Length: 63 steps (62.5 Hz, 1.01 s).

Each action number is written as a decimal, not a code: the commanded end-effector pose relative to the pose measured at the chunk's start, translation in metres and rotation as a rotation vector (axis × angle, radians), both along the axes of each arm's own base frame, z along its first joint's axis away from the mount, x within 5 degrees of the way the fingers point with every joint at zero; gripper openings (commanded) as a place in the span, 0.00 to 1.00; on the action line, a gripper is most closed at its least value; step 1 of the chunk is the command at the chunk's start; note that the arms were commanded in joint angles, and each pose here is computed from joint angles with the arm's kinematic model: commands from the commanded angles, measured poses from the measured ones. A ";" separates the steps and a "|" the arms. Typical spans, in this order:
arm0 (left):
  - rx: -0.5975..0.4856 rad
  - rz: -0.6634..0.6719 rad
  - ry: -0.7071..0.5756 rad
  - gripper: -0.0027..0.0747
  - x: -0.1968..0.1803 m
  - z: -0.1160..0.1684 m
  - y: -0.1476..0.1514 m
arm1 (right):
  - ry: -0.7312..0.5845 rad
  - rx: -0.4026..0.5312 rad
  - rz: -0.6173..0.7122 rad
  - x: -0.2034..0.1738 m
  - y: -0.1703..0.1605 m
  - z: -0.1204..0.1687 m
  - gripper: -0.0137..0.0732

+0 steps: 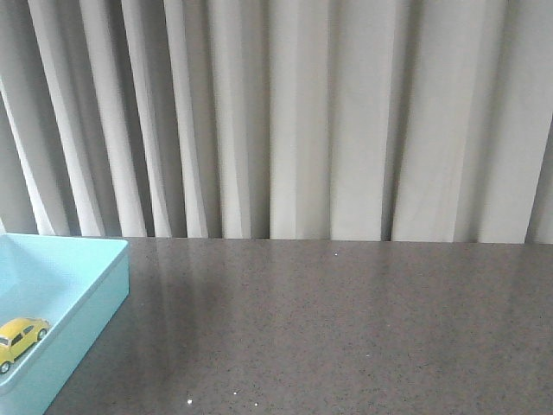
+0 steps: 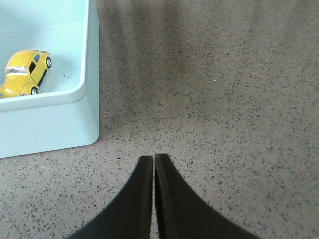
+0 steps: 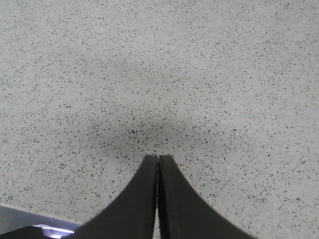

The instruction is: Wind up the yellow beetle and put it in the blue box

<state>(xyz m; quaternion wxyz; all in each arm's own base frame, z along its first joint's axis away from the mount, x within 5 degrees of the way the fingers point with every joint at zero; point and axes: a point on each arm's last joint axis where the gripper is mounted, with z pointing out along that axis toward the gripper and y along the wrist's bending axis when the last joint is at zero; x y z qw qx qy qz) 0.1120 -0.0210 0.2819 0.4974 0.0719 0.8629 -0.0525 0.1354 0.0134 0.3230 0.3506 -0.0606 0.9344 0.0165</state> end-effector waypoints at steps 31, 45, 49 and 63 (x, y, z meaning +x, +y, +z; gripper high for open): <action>-0.074 0.115 -0.557 0.03 -0.051 -0.076 0.017 | -0.081 -0.006 0.002 0.003 -0.001 0.012 0.15; -0.082 0.111 -0.631 0.03 -0.058 -0.071 0.017 | -0.077 -0.005 0.002 0.003 0.000 0.012 0.15; -0.082 0.112 -0.632 0.03 -0.058 -0.071 0.017 | -0.075 -0.007 0.002 0.003 -0.001 0.012 0.15; -0.082 0.112 -0.630 0.03 -0.058 -0.071 0.017 | -0.081 -0.007 0.002 0.003 -0.001 0.012 0.15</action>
